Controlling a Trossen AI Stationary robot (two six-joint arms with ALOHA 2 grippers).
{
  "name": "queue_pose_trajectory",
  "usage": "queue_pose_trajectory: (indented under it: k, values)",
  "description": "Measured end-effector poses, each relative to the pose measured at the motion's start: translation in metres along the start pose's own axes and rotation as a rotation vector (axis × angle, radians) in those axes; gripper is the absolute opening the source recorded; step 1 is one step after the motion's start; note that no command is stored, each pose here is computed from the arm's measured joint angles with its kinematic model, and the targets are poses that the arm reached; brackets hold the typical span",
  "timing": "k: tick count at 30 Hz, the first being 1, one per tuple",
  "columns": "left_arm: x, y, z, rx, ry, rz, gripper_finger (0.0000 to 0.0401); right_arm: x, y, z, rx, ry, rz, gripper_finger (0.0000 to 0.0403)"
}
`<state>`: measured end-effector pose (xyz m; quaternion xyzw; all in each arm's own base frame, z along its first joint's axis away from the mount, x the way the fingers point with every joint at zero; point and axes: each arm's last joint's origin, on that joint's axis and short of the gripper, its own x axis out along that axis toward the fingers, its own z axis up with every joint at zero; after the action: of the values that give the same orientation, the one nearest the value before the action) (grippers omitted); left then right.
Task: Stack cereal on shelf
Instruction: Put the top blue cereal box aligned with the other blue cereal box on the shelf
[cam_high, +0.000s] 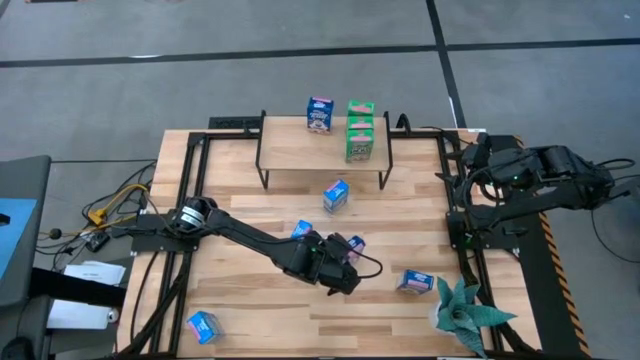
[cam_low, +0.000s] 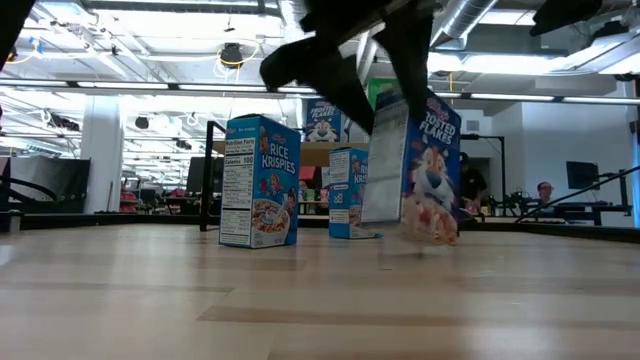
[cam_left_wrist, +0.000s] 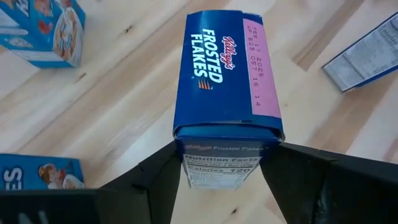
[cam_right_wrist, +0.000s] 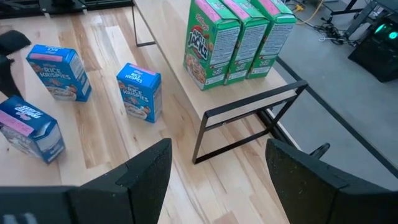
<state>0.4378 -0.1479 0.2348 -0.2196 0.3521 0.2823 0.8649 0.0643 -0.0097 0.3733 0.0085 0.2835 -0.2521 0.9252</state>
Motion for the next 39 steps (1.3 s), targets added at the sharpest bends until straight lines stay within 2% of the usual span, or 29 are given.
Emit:
queue_pose_trajectory:
  k: [4,9,12,15,18,26,33,36,39]
  values:
    - [-0.013,-0.007,0.012,0.009,-0.041,-0.026,0.0199,0.0,0.0,-0.002,-0.011,0.018,-0.005,0.0286]
    - [-0.038,-0.013,0.034,0.088,-0.076,-0.031,0.0199,0.0,-0.001,-0.003,-0.02,0.032,-0.008,0.0286]
    - [-0.053,-0.01,0.045,0.171,-0.076,0.009,0.0199,0.0,-0.001,-0.004,-0.02,0.033,-0.008,0.0286]
    - [-0.071,-0.003,0.059,0.201,-0.091,0.07,0.0199,0.0,-0.001,-0.004,-0.024,0.038,-0.009,0.0286]
    - [-0.09,0.009,0.073,0.207,-0.115,0.127,0.0199,0.0,-0.001,-0.005,-0.029,0.046,-0.011,0.0286]
    - [-0.147,0.048,0.117,0.2,-0.225,0.106,0.0199,0.0,-0.001,-0.005,-0.033,0.049,-0.014,0.0286]
    - [-0.183,0.098,0.159,0.272,-0.274,0.114,0.0199,0.0,-0.002,-0.005,-0.033,0.048,-0.018,0.0286]
    - [-0.191,0.122,0.183,0.28,-0.307,0.073,0.0199,0.0,-0.002,-0.005,-0.033,0.048,-0.02,0.0286]
    - [-0.193,0.145,0.209,0.305,-0.349,-0.022,0.0199,0.0,-0.002,-0.005,-0.034,0.047,-0.024,0.0286]
